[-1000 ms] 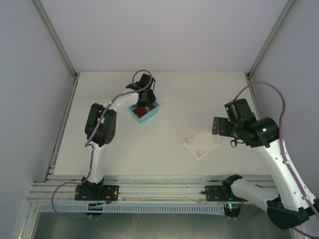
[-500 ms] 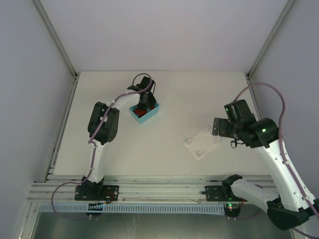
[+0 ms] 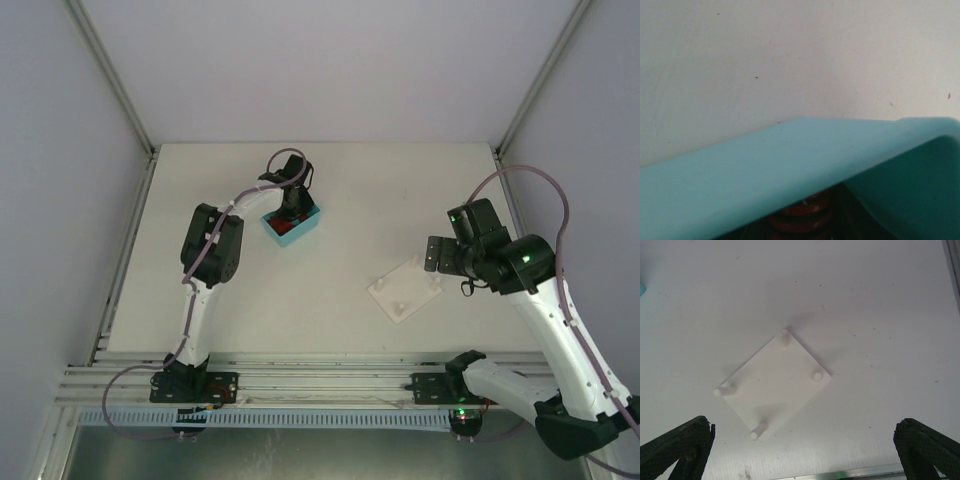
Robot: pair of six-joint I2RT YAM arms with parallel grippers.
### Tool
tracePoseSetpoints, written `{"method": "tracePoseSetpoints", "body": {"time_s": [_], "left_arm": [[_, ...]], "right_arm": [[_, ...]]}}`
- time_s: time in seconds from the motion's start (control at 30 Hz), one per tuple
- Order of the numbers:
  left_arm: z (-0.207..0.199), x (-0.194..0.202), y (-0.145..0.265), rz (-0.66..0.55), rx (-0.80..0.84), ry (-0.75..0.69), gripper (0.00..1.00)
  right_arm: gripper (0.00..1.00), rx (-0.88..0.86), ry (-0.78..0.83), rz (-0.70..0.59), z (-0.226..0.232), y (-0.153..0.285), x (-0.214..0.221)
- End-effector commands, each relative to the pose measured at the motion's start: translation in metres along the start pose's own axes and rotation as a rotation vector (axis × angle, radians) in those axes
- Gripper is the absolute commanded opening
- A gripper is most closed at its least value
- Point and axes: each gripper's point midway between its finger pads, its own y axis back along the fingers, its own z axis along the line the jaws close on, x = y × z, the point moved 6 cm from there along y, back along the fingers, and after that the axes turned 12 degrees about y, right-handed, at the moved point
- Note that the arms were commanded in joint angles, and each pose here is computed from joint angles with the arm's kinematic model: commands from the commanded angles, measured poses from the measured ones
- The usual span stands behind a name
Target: Install the large spring
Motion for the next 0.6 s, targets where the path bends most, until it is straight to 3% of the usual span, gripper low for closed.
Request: {"method": "tracePoseSetpoints", "body": {"time_s": [0.0, 0.17, 0.57], "left_arm": [[0.011, 0.004, -0.012, 0.008, -0.07, -0.037, 0.25], [-0.002, -0.011, 0.019, -0.053, -0.045, -0.083, 0.18], [-0.02, -0.027, 0.107, -0.181, 0.096, -0.219, 0.15]], "right_arm": [[0.99, 0.008, -0.009, -0.006, -0.001, 0.002, -0.001], [0.99, 0.001, -0.018, -0.014, 0.001, 0.003, -0.006], [0.99, -0.039, -0.081, -0.037, 0.006, 0.008, -0.018]]}}
